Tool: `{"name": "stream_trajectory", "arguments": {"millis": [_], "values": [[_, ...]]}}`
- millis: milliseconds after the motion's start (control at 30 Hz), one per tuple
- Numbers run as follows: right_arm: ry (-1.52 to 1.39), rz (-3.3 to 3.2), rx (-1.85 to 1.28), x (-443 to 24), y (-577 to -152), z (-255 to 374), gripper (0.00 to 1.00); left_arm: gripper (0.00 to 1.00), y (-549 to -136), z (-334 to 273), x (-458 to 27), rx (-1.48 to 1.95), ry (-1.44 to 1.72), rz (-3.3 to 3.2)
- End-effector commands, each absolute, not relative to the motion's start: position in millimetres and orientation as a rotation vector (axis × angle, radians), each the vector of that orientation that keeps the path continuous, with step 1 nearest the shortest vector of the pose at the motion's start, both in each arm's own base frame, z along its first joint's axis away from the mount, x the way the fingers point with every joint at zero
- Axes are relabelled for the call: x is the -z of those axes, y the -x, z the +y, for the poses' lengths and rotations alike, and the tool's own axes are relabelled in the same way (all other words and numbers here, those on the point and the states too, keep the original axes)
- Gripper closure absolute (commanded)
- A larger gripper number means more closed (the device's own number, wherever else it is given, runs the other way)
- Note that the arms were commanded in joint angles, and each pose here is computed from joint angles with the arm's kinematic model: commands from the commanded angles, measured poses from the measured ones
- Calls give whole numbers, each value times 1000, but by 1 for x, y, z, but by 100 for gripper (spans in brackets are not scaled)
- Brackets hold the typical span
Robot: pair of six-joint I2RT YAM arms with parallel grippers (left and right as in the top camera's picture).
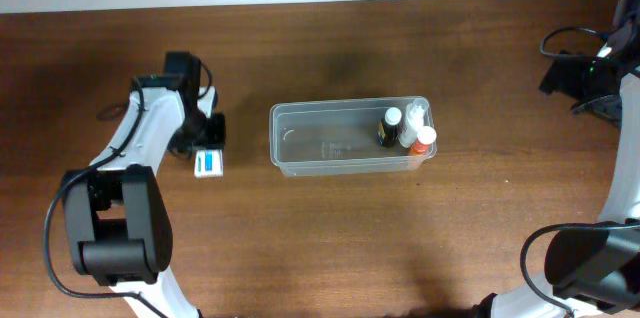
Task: Pack container
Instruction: 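Lift the Panadol box and carry it right into the container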
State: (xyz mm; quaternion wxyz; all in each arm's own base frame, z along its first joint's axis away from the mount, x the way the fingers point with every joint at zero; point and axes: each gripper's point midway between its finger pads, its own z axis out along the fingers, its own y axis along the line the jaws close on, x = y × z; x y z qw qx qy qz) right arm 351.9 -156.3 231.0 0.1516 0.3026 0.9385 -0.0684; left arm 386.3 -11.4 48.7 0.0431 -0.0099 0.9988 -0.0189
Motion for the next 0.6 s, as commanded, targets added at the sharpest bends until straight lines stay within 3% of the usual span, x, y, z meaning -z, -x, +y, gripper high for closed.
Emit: {"name": "stream_trajectory", "arguments": {"millis": [0,333,567], "values": [[-891,2690,207,-230,-350,-158,2,58,-411,-21,-82,130,21,2981],[-891,2690,207,-230,-350,-158,2,59,-429,-95,-168,253,-428,2821],[-891,2690,207,-230,-350,-158,2,58,-409,-172,-182,251,-907,2673]]}}
